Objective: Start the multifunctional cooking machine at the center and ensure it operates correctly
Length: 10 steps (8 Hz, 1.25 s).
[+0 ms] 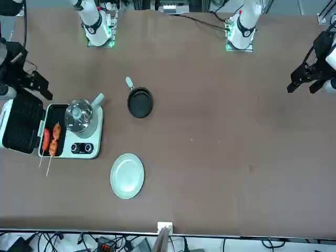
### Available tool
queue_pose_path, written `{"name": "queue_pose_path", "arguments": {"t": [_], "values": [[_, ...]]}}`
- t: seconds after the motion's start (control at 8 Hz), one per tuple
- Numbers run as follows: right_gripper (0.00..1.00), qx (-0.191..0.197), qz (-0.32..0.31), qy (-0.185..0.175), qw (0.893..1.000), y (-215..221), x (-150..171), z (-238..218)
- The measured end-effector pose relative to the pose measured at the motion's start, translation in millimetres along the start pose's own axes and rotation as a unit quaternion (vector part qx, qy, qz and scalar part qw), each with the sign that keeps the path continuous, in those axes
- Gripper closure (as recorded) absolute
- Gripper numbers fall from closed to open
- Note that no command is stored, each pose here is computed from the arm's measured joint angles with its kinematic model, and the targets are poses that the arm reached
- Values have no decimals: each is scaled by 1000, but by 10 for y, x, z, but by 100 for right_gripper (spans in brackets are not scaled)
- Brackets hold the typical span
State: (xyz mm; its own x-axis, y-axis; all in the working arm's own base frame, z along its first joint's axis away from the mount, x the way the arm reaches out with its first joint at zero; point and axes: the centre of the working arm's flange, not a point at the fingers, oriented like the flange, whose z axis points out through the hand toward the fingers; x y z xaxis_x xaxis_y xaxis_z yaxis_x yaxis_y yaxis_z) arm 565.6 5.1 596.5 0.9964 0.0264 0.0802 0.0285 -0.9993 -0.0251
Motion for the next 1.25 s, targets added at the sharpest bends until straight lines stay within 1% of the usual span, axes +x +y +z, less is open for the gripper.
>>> {"name": "queue_pose_path", "arguments": {"t": [0.25,0.38,0.62,1.0,1.25], "values": [[0,1,2,-15,1000,8,-40,11],[0,1,3,-15,1000,19,-33,25],[0,4,2,-21,1000,-14,72,233],[0,0,-3,-27,1000,-93,438,1023],[0,-3,-1,-32,999,-70,614,1559]]}}
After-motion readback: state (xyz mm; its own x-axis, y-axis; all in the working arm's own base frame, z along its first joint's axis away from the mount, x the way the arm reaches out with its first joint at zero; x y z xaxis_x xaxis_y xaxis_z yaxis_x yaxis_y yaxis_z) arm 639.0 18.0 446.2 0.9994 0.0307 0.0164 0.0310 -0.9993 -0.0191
